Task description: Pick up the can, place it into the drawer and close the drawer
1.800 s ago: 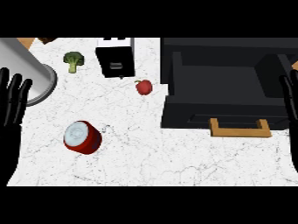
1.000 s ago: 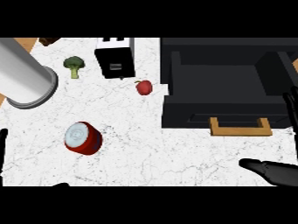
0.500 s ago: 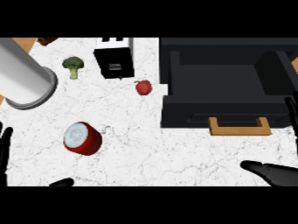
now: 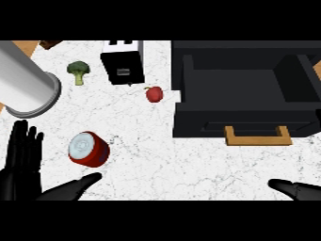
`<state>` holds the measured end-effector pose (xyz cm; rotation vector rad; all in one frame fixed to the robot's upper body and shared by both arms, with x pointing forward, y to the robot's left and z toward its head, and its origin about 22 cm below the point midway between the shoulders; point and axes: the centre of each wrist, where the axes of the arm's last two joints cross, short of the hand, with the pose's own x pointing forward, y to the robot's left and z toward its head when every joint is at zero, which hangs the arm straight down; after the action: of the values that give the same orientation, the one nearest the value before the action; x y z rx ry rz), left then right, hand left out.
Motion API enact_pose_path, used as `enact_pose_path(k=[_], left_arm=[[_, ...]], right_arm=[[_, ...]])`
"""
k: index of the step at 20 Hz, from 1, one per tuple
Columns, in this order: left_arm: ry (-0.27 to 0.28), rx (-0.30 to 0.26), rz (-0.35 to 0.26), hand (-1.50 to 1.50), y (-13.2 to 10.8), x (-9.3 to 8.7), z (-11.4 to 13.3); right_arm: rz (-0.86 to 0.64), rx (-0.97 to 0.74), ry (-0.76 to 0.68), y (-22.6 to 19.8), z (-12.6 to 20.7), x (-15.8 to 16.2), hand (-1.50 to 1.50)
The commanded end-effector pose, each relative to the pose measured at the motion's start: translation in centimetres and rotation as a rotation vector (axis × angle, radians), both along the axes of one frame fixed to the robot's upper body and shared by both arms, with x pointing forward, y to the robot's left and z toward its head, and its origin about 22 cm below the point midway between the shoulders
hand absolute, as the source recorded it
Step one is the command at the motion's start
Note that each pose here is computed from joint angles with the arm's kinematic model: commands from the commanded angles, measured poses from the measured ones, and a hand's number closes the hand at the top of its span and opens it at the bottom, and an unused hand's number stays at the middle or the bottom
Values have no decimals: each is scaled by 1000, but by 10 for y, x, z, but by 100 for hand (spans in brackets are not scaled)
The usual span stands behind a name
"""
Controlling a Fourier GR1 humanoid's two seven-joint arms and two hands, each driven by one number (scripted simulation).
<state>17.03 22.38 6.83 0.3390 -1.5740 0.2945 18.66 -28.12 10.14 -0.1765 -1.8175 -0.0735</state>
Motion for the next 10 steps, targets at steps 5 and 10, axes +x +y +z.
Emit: enact_pose_path(k=[5, 10], left_arm=[[57, 12, 9, -150, -14, -1, -40], [74, 25, 53, -150, -14, -5, -84]], right_arm=[[2, -13, -16, -15, 4, -24, -150], [-13, -11, -17, -13, 21, -16, -150]])
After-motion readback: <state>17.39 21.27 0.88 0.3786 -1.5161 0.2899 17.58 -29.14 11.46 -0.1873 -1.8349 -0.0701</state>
